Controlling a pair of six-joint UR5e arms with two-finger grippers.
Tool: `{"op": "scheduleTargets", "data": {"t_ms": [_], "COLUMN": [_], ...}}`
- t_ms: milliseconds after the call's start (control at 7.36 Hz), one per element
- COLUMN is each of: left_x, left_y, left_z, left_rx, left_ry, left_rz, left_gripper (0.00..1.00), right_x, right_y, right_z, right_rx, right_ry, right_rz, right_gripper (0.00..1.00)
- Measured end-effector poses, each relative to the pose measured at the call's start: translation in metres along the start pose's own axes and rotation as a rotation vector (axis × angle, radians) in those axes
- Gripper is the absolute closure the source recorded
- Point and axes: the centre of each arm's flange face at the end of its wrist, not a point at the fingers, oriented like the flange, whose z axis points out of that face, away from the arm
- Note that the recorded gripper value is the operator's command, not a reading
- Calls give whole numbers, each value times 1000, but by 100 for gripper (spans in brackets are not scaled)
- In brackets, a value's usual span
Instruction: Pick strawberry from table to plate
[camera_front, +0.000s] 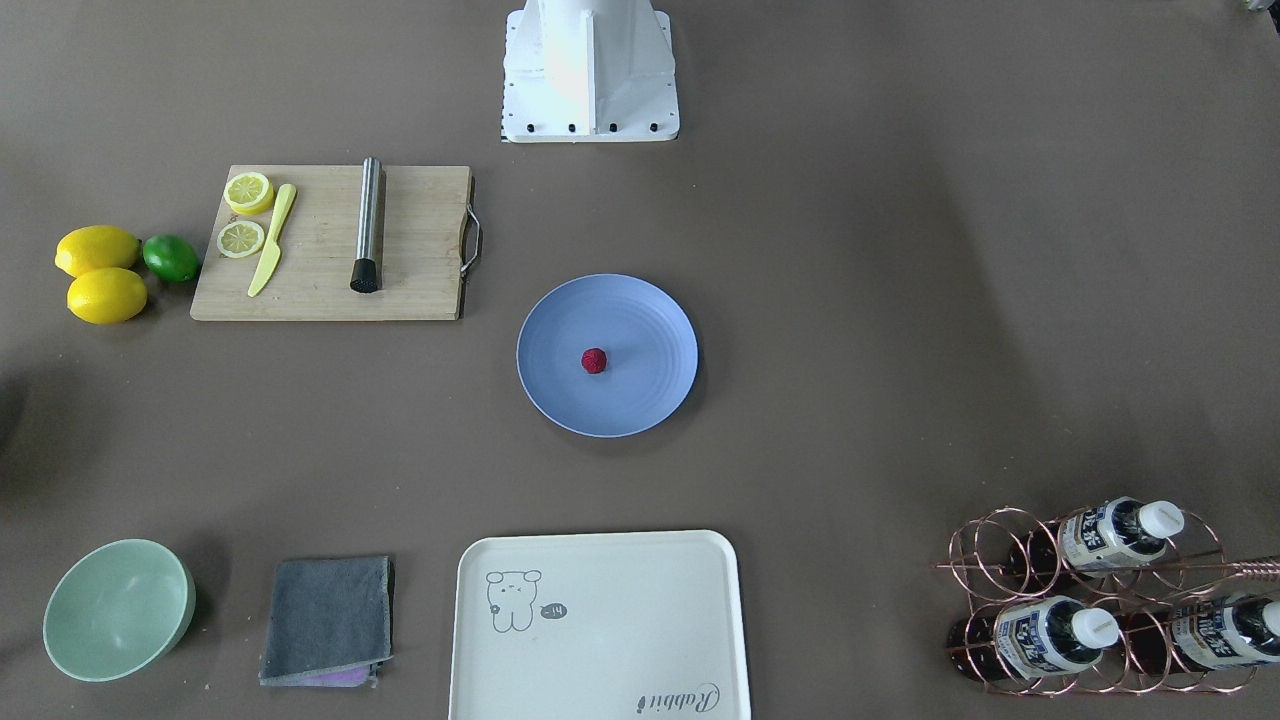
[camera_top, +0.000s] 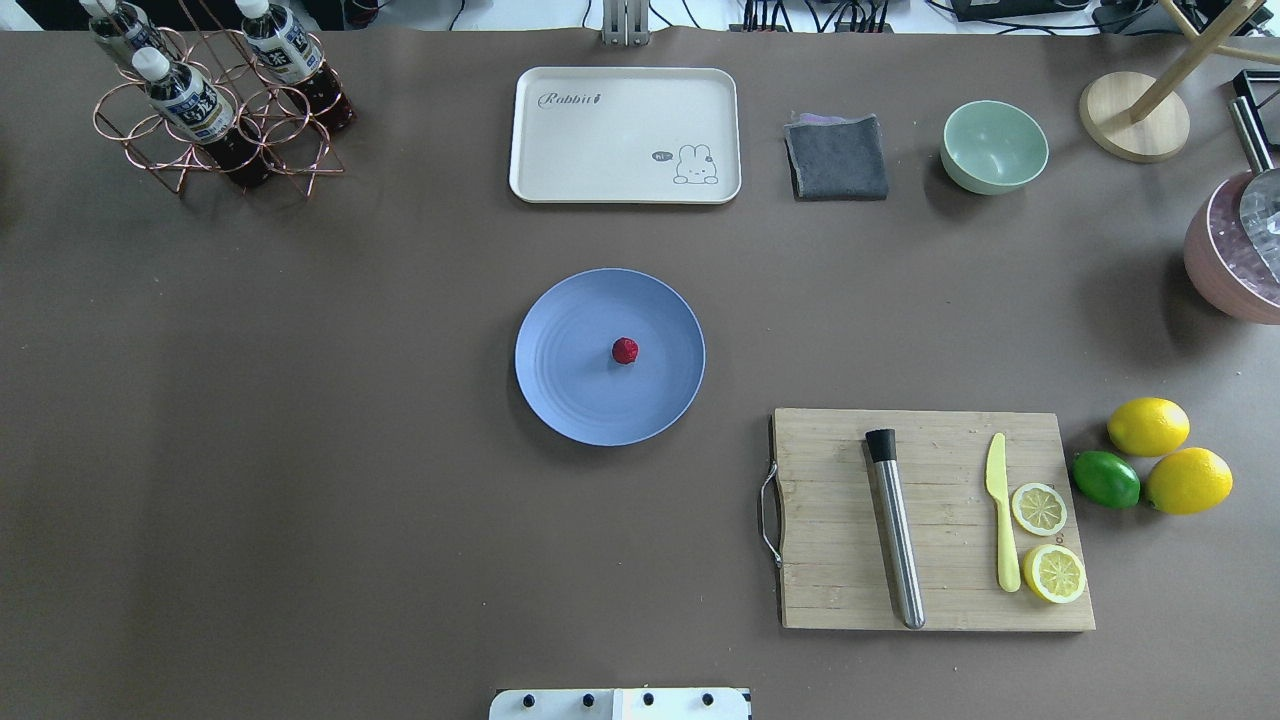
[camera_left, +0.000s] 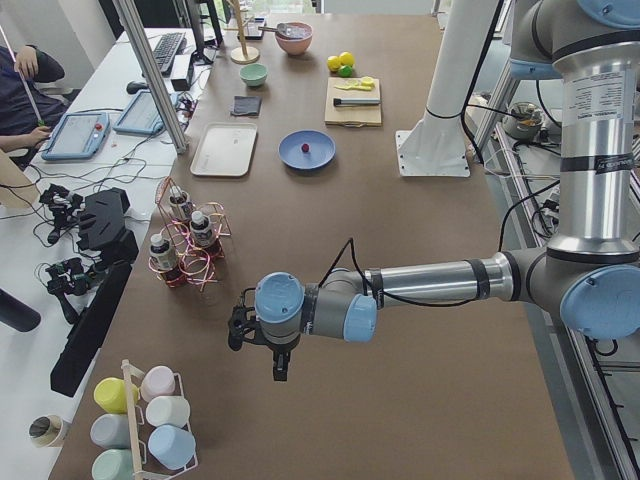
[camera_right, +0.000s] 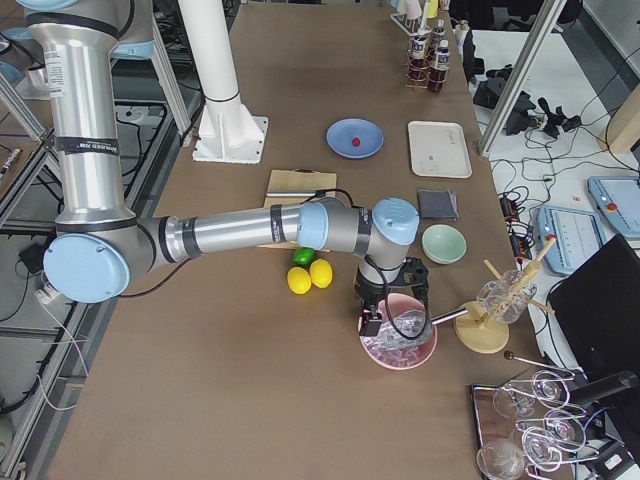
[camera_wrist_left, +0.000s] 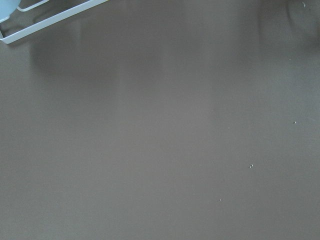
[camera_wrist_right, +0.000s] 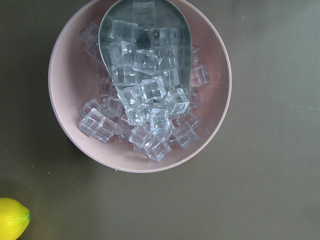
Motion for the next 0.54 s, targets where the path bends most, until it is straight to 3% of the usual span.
{"op": "scheduleTargets", "data": {"t_ms": [543], "left_x": [-1], "left_y": [0], "left_z": [1], "left_rx": [-3], "left_ry": [0], "left_rz": [-2], "left_gripper": [2], "right_x": [0], "right_y": [0], "right_z": [0], "right_rx": [0], "right_ry": [0], "right_rz": [0], "right_gripper": [0]}}
